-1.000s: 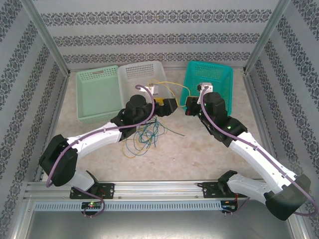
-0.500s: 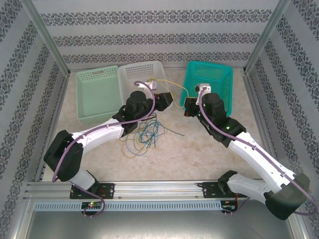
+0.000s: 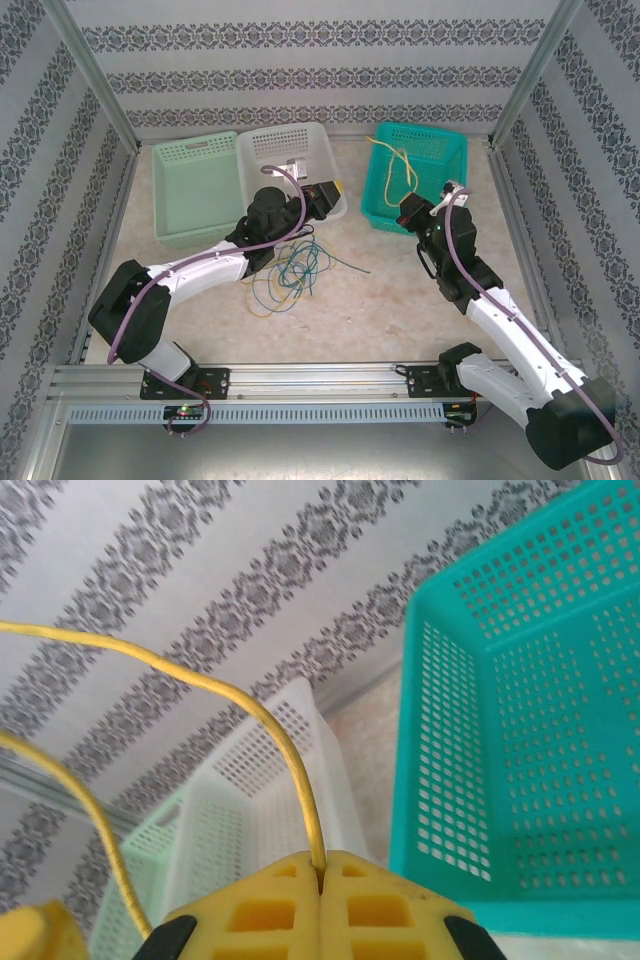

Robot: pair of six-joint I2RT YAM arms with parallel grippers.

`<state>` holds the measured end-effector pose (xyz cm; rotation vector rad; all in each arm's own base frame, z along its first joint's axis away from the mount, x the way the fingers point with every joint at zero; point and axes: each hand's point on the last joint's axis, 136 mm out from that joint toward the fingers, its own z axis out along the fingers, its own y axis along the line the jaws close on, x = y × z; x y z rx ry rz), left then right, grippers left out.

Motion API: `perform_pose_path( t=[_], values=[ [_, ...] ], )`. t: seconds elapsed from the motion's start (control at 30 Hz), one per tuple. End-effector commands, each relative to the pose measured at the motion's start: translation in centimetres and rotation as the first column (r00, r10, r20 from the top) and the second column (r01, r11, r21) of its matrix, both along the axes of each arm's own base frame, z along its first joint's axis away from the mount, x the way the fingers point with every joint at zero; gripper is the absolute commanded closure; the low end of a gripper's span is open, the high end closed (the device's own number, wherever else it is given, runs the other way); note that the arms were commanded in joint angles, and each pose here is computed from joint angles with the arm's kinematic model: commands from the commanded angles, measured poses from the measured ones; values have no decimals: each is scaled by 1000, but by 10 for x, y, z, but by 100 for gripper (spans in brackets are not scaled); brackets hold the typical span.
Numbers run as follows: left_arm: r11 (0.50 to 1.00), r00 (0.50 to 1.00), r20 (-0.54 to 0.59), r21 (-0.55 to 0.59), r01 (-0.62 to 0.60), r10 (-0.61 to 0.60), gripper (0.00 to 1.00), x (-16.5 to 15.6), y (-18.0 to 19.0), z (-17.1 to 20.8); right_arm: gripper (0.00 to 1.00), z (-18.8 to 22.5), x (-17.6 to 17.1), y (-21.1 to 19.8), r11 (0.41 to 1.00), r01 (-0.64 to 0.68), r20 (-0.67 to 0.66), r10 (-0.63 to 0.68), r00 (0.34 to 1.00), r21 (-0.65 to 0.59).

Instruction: Untangle the cables

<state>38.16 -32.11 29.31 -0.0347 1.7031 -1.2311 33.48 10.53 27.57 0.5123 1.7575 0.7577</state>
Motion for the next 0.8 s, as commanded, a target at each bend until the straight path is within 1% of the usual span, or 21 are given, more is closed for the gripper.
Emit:
perform_pose_path(
  t=[0.0,0.03,0.07,0.1,0.13,0.17,0.2,0.3,0.37,0.5,0.6,0.77],
  values=[
    [997,998,65,-69,25,-21,72,-1,-2,25,100,37,4,9,996,-38,102,30,994,85],
    [997,997,69,-73,29,-24,64,-2,-3,26,100,38,4,12,997,-50,99,44,994,56],
    [997,996,83,-70,41,-35,53,-3,-4,30,100,38,4,15,998,-59,92,56,994,30],
    [996,995,91,-63,57,-51,39,-5,-7,32,100,37,4,17,998,-63,82,62,995,16],
    [997,994,95,-51,63,-58,30,-6,-9,33,100,36,4,17,998,-65,76,64,995,6],
    [996,992,101,-31,79,-75,23,-8,-13,34,100,34,4,19,998,-68,70,68,995,1],
    [995,988,115,-8,104,-102,20,-11,-19,38,100,32,4,21,997,-75,61,75,995,-3],
    [979,968,149,54,194,-200,15,-17,-41,45,100,29,8,35,990,-140,35,140,989,-10],
    [973,959,161,61,225,-232,14,-17,-49,48,100,28,9,44,985,-171,16,171,985,-26],
    [967,949,185,47,249,-253,14,-19,-55,54,100,28,11,48,984,-171,-4,171,985,-42],
    [962,945,183,87,260,-272,13,-21,-60,50,100,27,13,49,983,-177,-14,177,984,-41],
    [963,953,171,145,228,-251,15,-16,-60,41,100,30,14,61,974,-226,-11,225,974,-35]
  ],
)
